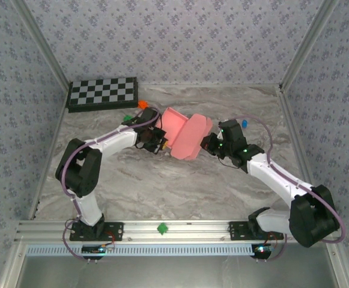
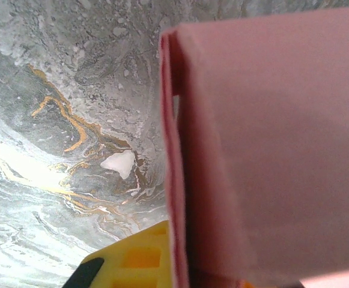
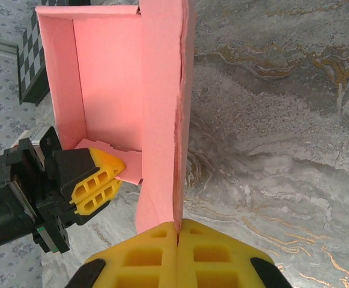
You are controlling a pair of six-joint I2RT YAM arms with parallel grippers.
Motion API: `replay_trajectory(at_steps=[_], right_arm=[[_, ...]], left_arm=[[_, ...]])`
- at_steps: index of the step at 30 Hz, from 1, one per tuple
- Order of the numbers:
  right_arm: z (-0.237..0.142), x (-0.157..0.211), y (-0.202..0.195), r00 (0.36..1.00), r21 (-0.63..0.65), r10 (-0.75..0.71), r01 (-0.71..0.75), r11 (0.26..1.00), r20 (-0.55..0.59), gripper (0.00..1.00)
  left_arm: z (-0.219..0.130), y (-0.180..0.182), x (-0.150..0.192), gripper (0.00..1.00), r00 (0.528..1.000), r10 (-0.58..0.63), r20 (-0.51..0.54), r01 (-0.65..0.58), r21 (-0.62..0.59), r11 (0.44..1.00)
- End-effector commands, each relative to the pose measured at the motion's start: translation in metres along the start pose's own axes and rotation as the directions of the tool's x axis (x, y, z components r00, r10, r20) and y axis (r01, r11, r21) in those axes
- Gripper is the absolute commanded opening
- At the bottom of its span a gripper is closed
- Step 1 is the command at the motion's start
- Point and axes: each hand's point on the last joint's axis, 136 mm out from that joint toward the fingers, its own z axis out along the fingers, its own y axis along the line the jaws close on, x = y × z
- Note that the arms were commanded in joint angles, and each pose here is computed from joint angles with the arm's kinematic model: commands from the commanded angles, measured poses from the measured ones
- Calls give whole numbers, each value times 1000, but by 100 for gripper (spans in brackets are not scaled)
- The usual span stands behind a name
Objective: Fold the paper box
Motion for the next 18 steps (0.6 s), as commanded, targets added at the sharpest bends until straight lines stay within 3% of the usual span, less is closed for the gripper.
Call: replay_trajectory(at_steps=[1, 10, 14, 18], right_arm=[[-2, -7, 4, 1000, 17, 17, -18, 1000, 24, 1], [-7, -11, 2, 999, 73, -4, 1, 997, 39, 1], [-11, -14, -3, 999, 119, -14, 8, 993, 47, 1], [-16, -16, -7, 999, 165, -37, 31, 986, 36, 0]], left_arm=[[6, 3, 8, 17, 999, -26, -39, 26, -12, 1000], [11, -2, 13, 41, 998, 21, -67, -21, -1, 1000], [7, -8, 14, 61, 995, 81, -66, -80, 17, 997], [-7, -16, 12, 73, 984, 179, -15, -179, 30, 983]])
